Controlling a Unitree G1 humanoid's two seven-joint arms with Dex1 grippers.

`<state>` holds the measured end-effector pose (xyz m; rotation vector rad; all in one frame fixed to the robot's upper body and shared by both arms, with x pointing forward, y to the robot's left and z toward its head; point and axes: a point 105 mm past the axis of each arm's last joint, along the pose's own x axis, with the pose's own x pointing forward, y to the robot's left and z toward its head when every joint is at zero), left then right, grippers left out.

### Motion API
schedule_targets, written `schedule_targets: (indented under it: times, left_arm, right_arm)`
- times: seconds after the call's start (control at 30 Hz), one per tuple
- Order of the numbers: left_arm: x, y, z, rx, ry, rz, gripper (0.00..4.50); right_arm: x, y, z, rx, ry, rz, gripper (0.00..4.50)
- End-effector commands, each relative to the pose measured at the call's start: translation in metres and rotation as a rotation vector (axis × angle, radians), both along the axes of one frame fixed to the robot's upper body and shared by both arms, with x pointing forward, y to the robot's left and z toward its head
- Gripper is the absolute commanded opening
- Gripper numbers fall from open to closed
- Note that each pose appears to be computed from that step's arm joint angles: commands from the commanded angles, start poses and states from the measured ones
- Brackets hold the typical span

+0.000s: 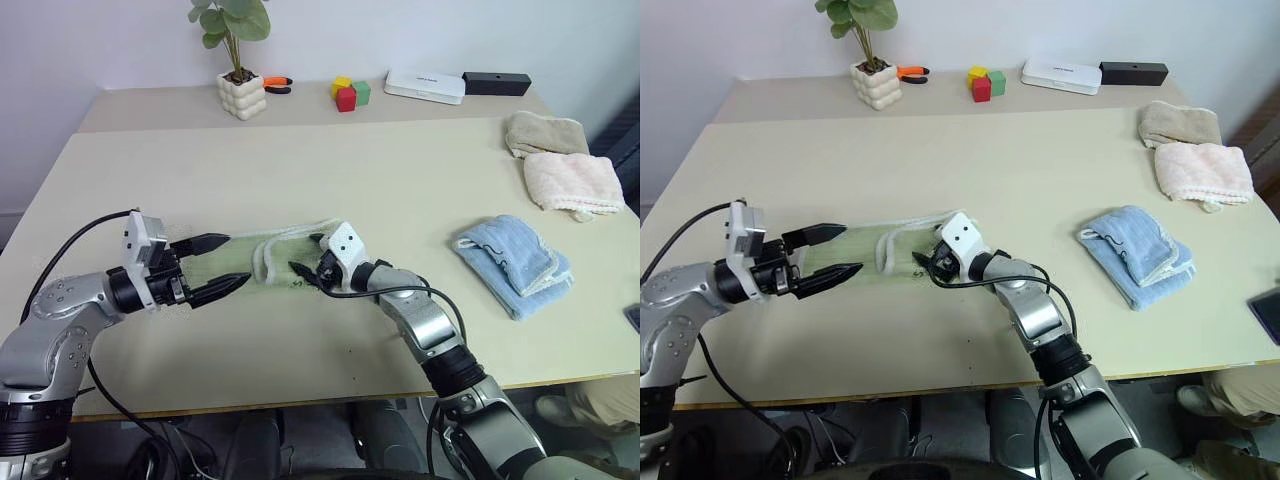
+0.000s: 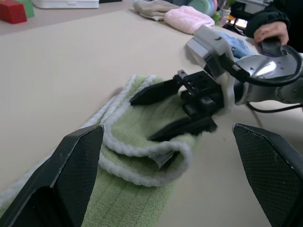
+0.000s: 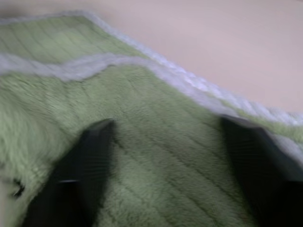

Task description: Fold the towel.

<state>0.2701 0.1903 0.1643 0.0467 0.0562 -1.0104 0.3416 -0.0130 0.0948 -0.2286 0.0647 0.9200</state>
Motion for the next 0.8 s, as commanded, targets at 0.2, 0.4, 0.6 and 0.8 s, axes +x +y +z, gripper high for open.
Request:
schedule_targets:
  times: [0.2,0.4,0.6,0.8]
  left_arm:
    - [-0.002,0.004,0.01,-0.046,0.02,0.06,4.5]
    - [0.002,0.016,0.015,-0.134,0.103,0.21,4.5]
    - [-0.013,0.045,0.014,-0.21,0.206,0.434,4.5]
    - [-0.04,0.053,-0.003,-0.342,0.302,0.615,4.5]
  right_arm:
    - [0.008,-0.011,0.074,0.172,-0.108,-0.011,4.45]
    - [-0.001,-0.032,0.1,0.188,-0.172,0.059,4.45]
    - [-0.022,-0.073,0.116,0.148,-0.225,0.19,4.45]
    - [-0.032,-0.085,0.113,0.064,-0.263,0.26,4.45]
